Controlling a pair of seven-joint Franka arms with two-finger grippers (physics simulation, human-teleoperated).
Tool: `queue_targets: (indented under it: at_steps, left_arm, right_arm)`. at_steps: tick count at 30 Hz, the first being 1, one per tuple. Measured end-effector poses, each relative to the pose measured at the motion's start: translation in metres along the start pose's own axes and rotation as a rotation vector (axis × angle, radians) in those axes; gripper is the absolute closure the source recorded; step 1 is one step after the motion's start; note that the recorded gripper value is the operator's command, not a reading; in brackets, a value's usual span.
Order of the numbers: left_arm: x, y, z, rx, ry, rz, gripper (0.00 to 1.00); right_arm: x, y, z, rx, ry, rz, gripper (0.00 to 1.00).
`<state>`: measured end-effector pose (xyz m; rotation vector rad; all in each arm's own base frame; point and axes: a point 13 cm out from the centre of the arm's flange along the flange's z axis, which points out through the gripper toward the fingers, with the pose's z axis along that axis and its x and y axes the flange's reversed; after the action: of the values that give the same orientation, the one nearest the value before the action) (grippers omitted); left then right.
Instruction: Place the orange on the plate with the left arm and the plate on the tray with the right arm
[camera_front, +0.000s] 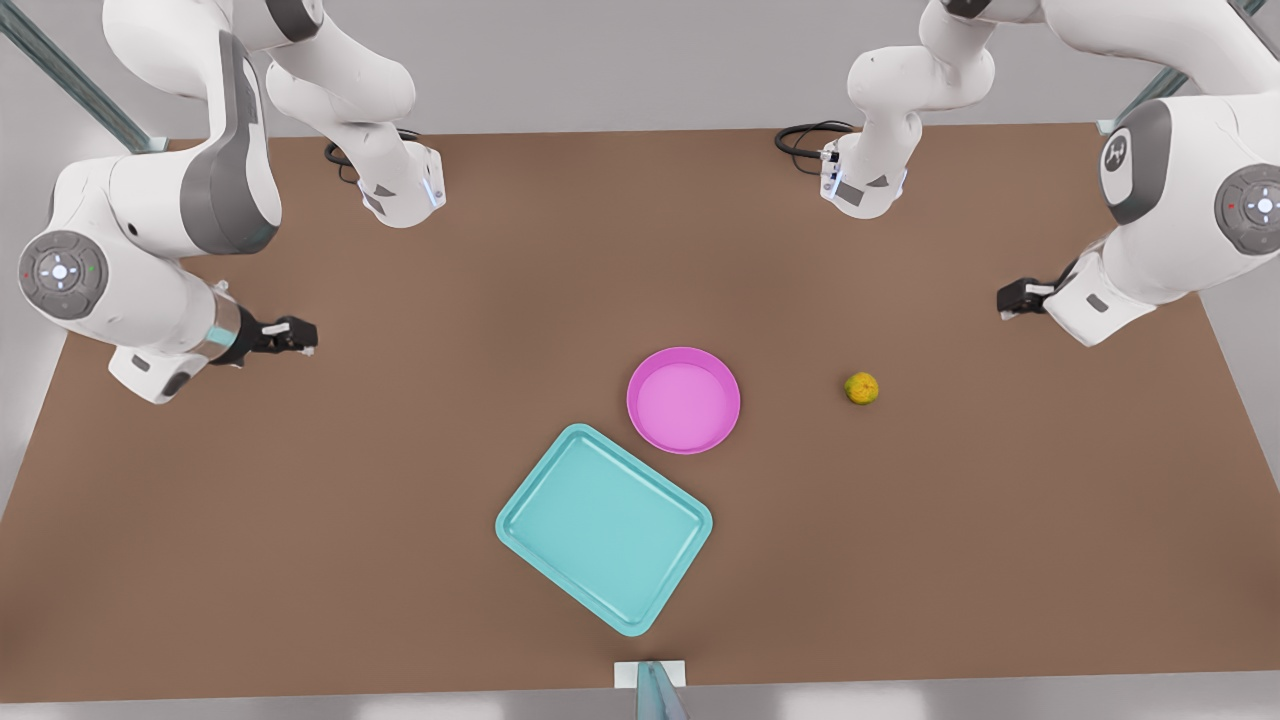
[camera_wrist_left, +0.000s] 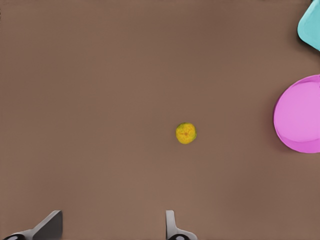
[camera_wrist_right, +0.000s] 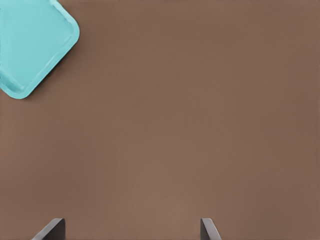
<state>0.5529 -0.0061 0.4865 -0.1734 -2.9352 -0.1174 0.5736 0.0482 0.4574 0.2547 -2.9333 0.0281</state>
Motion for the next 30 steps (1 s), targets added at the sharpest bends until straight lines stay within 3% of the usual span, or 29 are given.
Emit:
queue_targets:
  at_steps: [4,8,12,20,30]
  left_arm:
    - [-0.015,-0.004,0.039,0.007,0.054,0.015,0.0]
    - [-0.015,-0.05,0.244,0.023,0.372,0.102,0.0]
    - [-0.014,-0.092,0.362,0.013,0.364,0.153,0.0]
    - [-0.053,-0.114,0.401,0.01,0.163,0.097,0.0]
    - [-0.054,-0.118,0.436,0.011,0.165,0.026,0.0]
  right_arm:
    - [-0.01,0.0,-0.003,0.002,-0.038,-0.005,0.0]
    - [-0.013,-0.001,-0.003,0.003,-0.05,-0.006,0.0]
    - [-0.016,-0.004,-0.001,0.002,-0.051,-0.005,0.0]
    - [-0.017,-0.004,0.0,0.001,-0.053,-0.009,0.0]
    - [-0.017,-0.004,0.0,0.001,-0.054,-0.011,0.0]
